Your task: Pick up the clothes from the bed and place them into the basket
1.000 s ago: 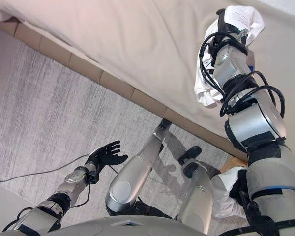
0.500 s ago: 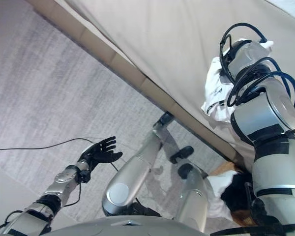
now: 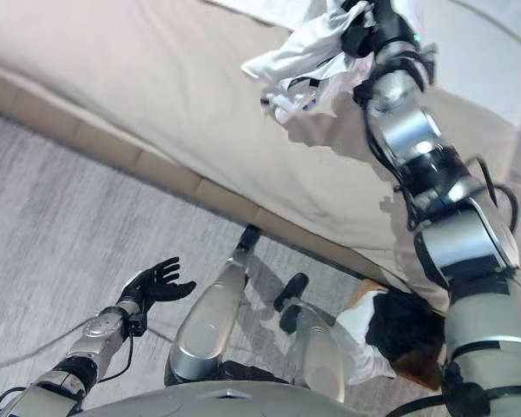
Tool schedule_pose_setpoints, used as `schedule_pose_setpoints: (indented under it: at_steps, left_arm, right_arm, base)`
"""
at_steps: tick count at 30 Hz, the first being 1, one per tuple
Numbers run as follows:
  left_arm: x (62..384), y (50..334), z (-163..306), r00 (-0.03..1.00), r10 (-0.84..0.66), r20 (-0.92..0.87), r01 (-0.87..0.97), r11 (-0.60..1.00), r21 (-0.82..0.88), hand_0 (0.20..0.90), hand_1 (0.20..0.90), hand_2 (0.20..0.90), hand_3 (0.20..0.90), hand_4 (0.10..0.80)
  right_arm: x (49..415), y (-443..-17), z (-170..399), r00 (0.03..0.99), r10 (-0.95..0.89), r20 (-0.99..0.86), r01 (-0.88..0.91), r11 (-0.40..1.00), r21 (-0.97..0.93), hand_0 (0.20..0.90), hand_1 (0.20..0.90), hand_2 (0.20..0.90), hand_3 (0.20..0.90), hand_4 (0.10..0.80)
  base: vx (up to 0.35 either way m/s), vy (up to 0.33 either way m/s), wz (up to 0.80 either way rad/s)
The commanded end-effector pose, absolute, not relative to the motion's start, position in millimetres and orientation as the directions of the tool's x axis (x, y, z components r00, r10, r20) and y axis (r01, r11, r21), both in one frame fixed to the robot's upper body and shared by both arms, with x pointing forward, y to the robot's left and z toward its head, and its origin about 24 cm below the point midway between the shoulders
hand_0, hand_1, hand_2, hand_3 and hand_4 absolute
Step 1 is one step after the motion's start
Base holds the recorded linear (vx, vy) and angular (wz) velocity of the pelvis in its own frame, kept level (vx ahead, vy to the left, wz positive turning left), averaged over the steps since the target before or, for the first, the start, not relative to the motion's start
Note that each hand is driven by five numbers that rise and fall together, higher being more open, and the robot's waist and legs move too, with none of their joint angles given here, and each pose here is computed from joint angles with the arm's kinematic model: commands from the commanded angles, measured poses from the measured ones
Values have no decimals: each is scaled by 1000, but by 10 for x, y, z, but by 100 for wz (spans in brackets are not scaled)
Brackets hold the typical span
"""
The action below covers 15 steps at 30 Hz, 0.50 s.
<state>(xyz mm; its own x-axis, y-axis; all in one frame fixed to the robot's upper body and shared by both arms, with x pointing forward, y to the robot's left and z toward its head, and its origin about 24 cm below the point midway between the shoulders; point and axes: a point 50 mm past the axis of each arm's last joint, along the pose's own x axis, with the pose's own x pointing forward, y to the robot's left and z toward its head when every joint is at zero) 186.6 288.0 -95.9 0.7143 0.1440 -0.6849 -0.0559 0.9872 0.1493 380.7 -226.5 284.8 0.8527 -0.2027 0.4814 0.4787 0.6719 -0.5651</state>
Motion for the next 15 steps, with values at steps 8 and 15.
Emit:
schedule_pose_setpoints:
  at_steps: [8,15]
  left_arm:
    - [1615,2747,-1214,576,145,-805,6,983,181,900,900,900,900,800]
    - [1674,2586,-1241,580,91,-809,57,987,152,900,900,900,900,800]
  right_arm:
    - [3177,-3286,2948,711,-371,597,699,466,-543,300,300,300,200,100]
    - [2971,-3454,2601,729,-403,553,683,462,-565,300,300,300,200,100]
  base:
    - [10,-31,-60]
    - [-14,-71,-47]
